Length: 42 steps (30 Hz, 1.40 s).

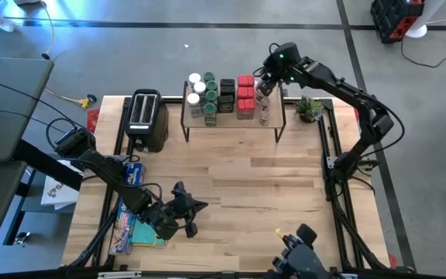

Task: Shelf spices
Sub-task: Put the transparent seasoning bottle on the shelf aligned with the other transparent seasoning bottle

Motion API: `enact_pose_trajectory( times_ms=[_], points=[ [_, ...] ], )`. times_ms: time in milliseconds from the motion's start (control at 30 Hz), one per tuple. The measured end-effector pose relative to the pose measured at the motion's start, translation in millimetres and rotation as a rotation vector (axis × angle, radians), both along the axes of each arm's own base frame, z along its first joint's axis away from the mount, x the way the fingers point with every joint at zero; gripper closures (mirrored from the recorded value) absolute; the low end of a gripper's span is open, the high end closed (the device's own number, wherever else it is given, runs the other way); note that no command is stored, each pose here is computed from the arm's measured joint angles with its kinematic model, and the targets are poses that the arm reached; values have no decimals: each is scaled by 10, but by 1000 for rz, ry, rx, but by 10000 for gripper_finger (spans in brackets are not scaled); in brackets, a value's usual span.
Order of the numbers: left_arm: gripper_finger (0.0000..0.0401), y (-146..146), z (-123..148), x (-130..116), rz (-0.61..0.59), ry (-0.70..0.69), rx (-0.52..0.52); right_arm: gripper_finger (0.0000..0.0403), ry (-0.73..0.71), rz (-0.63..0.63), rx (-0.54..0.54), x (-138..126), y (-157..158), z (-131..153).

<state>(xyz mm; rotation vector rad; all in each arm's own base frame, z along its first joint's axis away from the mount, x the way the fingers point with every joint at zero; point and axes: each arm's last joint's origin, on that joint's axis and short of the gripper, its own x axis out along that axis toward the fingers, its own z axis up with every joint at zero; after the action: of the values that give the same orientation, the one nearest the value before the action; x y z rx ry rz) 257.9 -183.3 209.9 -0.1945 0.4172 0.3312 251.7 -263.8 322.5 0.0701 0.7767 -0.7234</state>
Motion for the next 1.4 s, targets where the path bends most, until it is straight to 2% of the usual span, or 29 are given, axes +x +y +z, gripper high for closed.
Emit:
enact_pose_trajectory(
  times_ms=[267,467,700,800,900,1033,1167,1400],
  points=[
    [401,0,-1,1,-7,4,1,236,61,0,61,-39,40,-62],
    [401,-1,0,1,-8,4,2,236,74,2,64,-60,70,-42],
    [401,-2,1,2,-8,3,2,236,-11,7,15,-141,328,279],
    [401,-1,2,3,-8,2,1,236,-32,94,42,-131,519,368],
    [401,-2,2,3,-9,2,2,236,6,197,131,-89,687,321],
    [401,-2,2,2,-10,3,5,236,106,239,212,-70,829,158],
    [401,-3,4,4,-12,2,8,236,178,175,177,-59,852,39],
    [401,-4,5,5,-15,3,12,236,153,158,144,-29,823,4]
  ],
)
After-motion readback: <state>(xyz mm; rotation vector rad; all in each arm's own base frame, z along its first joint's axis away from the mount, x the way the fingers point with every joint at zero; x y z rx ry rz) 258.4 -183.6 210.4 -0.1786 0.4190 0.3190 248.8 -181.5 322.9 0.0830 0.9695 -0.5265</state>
